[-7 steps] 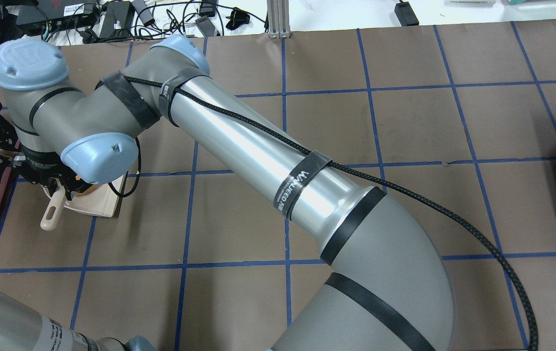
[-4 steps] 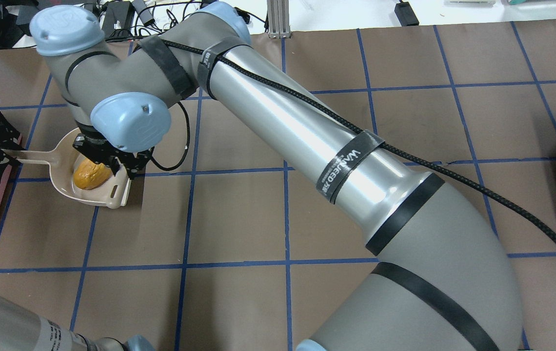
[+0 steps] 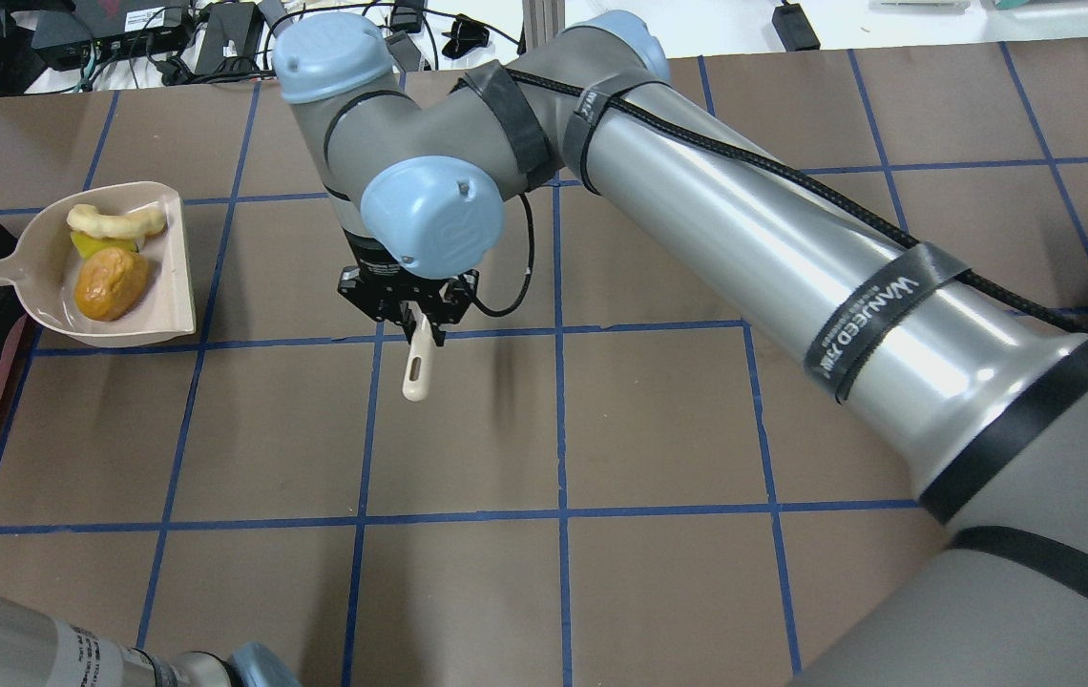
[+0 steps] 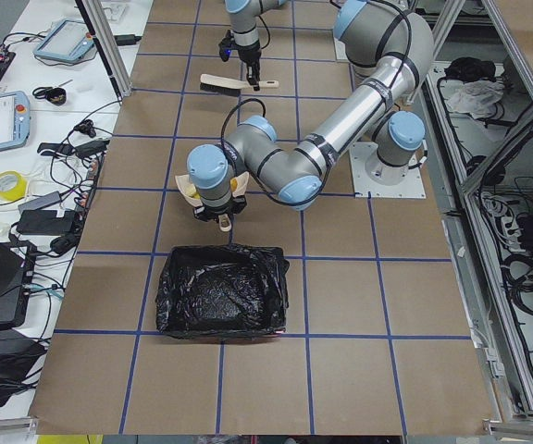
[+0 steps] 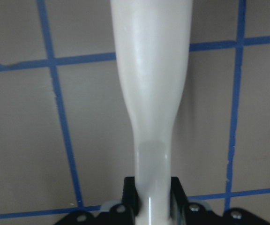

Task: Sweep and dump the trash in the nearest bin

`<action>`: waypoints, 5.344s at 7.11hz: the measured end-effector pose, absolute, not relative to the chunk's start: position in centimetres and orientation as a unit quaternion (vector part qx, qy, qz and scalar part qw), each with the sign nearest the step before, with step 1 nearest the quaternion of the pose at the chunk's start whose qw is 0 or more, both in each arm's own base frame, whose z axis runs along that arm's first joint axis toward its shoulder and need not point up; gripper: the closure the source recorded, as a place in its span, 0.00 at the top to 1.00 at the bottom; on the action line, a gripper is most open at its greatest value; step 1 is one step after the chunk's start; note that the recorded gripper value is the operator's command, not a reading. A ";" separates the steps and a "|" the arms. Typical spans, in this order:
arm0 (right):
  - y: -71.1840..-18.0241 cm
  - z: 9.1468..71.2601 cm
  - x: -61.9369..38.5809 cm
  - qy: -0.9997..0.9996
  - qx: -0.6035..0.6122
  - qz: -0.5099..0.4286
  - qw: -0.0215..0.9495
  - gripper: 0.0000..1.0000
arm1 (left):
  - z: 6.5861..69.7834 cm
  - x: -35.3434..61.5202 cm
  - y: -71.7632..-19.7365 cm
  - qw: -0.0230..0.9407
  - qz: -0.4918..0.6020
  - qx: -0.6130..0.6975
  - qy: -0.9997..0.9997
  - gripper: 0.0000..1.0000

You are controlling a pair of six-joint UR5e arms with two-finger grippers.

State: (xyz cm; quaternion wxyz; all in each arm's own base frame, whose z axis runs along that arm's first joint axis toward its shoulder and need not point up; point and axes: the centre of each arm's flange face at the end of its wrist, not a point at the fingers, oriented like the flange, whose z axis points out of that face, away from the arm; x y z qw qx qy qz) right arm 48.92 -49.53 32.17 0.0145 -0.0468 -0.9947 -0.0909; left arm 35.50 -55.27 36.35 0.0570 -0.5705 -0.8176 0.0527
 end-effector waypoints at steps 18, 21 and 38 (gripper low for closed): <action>-35.7 23.3 40.1 -0.981 0.026 -0.180 0.071 0.00 | 46.4 57.6 -44.8 -0.185 -0.087 -0.451 -0.869 0.00; -35.6 22.9 39.9 -0.979 0.029 -0.188 0.068 0.00 | 49.1 53.8 -47.8 -0.230 -0.116 -0.491 -0.832 0.00; -39.4 31.6 39.0 -0.987 0.034 -0.148 0.051 1.00 | 51.4 10.0 -61.1 -0.053 0.037 -0.398 -0.915 0.00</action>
